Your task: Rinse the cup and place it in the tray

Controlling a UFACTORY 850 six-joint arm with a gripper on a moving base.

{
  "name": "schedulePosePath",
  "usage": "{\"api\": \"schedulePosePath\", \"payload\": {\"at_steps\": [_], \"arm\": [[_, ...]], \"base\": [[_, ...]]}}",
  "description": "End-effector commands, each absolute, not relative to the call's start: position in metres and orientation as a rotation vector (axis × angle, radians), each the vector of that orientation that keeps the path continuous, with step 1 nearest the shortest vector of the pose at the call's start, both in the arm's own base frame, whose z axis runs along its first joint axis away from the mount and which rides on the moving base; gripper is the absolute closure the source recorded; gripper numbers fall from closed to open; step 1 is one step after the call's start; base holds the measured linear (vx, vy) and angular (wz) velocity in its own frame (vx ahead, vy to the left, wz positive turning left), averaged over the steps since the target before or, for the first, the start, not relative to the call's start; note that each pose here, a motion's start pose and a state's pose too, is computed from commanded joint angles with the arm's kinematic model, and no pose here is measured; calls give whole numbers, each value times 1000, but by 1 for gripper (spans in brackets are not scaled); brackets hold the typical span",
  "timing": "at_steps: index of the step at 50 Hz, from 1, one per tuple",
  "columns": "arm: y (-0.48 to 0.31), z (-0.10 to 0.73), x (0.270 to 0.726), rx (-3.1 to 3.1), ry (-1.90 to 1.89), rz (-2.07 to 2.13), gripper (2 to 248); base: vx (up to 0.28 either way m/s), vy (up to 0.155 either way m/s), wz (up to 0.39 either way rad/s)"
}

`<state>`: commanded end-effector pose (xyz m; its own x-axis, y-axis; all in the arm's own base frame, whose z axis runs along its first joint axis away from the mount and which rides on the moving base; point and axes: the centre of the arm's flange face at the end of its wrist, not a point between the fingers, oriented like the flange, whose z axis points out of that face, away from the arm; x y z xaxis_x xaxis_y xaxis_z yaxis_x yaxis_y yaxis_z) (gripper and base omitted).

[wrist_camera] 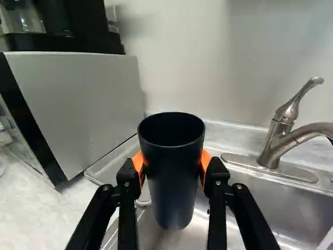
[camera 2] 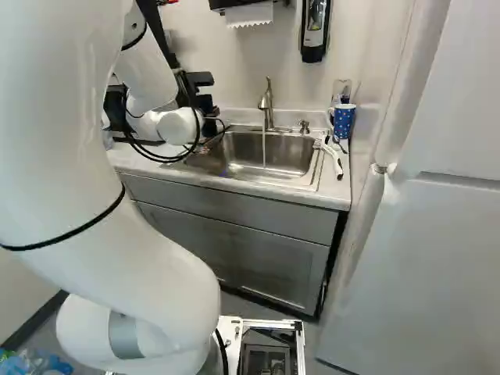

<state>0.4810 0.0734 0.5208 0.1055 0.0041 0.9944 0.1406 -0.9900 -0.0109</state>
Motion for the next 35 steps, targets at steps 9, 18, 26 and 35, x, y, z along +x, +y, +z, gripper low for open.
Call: {"api": "schedulePosePath", "payload": {"at_steps": [9,18,26,35], "arm": [[60,511,482,-2292,-120,-2022,128],[47,502,482,-2322,-90,-2016,128],[35,494,482,-2348,-63,-2012,128],[22,485,483,-2376,-32,-2008,128]], "base": [[0,0,0],[0,0,0],[0,0,0],[0,0,0]]}}
